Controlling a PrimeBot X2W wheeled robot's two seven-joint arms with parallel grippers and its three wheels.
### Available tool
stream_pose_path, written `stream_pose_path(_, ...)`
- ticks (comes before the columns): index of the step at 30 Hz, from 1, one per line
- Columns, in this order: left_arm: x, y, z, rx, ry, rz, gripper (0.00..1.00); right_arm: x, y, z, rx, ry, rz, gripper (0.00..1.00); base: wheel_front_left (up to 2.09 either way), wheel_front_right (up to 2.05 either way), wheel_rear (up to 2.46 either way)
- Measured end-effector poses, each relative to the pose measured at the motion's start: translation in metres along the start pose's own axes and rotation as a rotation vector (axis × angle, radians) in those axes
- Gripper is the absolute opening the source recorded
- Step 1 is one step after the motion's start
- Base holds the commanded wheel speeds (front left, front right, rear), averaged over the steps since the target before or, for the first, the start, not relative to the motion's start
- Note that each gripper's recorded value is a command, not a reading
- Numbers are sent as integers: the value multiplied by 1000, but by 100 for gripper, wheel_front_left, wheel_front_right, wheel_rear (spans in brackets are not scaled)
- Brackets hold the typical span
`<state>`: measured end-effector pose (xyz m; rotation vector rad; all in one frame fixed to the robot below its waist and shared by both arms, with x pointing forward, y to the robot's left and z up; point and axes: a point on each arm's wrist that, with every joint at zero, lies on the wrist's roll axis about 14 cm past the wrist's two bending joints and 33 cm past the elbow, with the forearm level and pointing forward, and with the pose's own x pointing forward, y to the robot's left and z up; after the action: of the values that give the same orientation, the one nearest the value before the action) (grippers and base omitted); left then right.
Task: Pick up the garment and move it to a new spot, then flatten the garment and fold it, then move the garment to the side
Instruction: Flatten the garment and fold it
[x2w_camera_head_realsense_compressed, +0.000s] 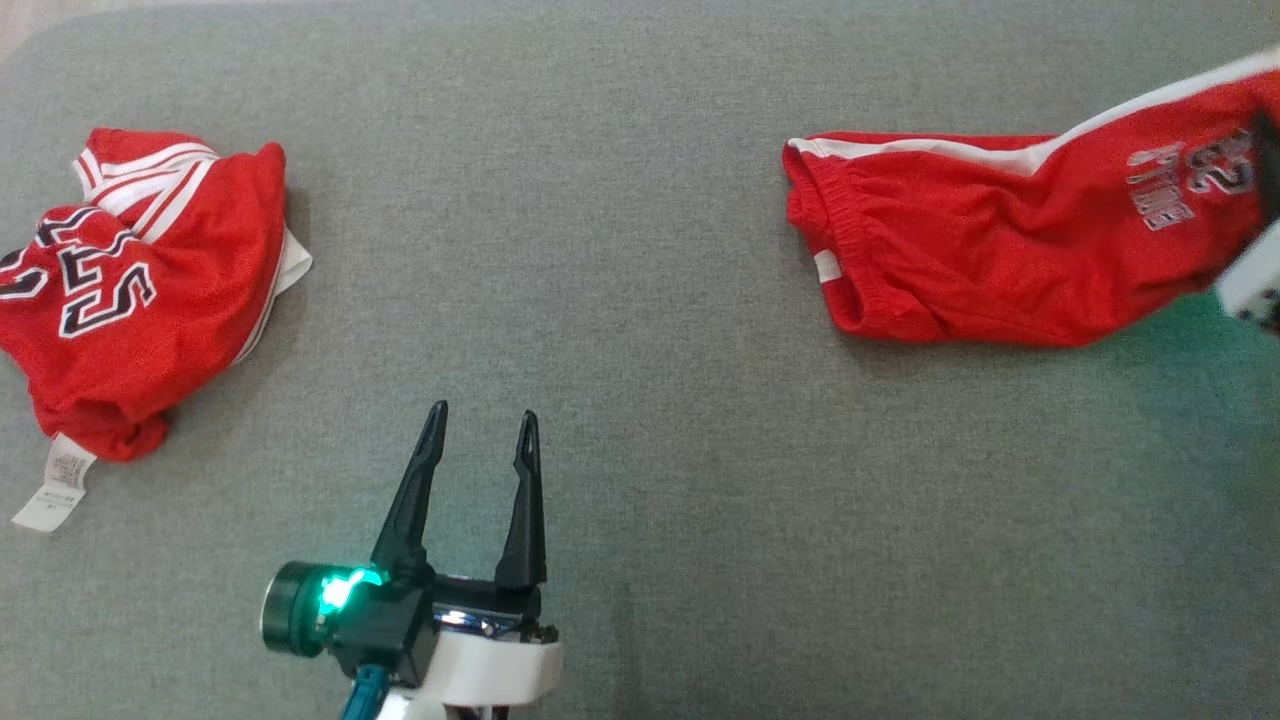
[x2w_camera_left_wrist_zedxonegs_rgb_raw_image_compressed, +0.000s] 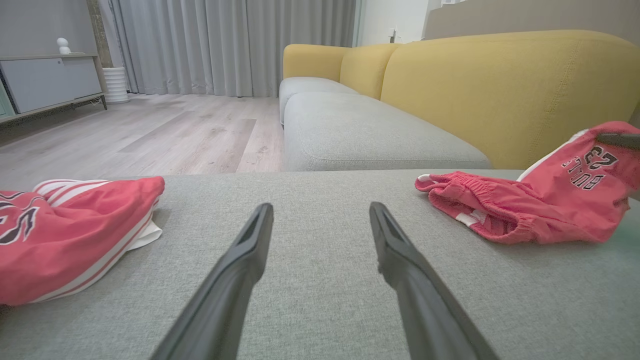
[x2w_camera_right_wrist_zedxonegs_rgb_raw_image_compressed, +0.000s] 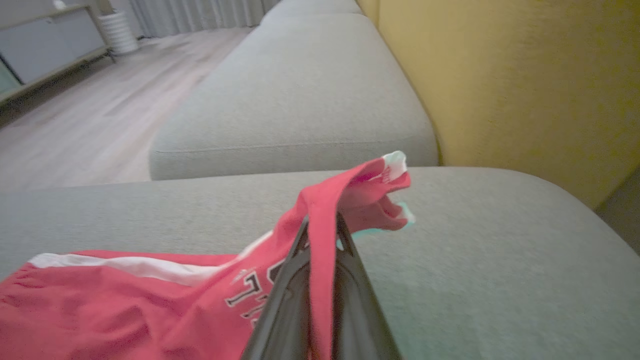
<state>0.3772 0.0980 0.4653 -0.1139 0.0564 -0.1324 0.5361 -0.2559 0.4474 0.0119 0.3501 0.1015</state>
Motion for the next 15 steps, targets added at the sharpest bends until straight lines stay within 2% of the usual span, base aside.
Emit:
stream_pose_path(9, -6, 5, 3, -3, -7, 21, 100, 7, 96, 37, -8, -97, 253, 0, 0, 0, 0)
stream_pose_path(15, -10, 10, 6, -8, -13, 39, 100, -4, 160, 23, 10, -54, 408, 0, 0, 0, 0)
